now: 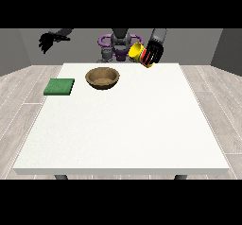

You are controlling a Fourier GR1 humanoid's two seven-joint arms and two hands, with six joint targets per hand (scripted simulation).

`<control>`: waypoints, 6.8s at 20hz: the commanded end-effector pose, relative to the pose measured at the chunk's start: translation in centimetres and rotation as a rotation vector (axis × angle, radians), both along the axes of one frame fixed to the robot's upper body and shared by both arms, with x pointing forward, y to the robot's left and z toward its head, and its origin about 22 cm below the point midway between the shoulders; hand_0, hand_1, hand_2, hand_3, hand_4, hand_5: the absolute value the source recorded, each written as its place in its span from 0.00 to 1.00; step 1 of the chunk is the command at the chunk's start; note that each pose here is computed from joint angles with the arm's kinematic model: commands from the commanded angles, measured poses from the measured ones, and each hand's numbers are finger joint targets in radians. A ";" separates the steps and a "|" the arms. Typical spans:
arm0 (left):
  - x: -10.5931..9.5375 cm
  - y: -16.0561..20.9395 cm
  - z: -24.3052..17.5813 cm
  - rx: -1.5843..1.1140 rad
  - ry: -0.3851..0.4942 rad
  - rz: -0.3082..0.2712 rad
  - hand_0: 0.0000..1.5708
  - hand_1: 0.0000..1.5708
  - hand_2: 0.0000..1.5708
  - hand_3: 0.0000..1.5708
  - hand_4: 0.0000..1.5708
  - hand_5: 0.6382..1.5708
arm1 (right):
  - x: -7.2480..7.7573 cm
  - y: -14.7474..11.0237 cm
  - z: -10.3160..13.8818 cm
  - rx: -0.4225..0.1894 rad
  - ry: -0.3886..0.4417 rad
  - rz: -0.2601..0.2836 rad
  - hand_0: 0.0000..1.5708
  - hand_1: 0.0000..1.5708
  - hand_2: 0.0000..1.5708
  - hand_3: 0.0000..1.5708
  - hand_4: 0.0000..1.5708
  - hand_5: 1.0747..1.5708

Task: Pick the cup and pour the ball into the bowl, then pick the bowl and place it on the pad

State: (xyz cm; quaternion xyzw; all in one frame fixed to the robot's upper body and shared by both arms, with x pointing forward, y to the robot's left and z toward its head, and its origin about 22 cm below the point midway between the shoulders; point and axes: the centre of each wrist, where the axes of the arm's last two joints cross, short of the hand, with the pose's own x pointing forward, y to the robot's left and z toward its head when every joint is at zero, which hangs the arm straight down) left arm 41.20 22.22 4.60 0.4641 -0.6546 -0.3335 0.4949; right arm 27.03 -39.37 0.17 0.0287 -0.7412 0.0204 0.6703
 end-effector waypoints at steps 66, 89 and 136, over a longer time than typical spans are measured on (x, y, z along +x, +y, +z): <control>-8.1 -0.2 -3.1 -0.946 0.051 -0.342 0.00 0.00 0.00 0.00 0.00 0.99 | 3.5 13.6 -8.9 0.124 0.108 -0.212 0.00 0.00 0.00 0.00 0.12 0.98; -7.6 -0.6 -1.0 -0.949 0.066 -0.462 0.00 0.00 0.00 0.00 0.52 0.92 | 2.7 11.8 -11.0 -0.424 0.367 -0.528 1.00 1.00 1.00 0.88 0.58 0.99; -12.2 26.4 6.6 -1.019 -0.249 -0.332 0.00 0.00 0.00 0.00 0.75 0.98 | 5.6 -8.2 5.8 -0.286 0.290 -0.744 0.54 0.54 0.56 0.70 0.00 0.88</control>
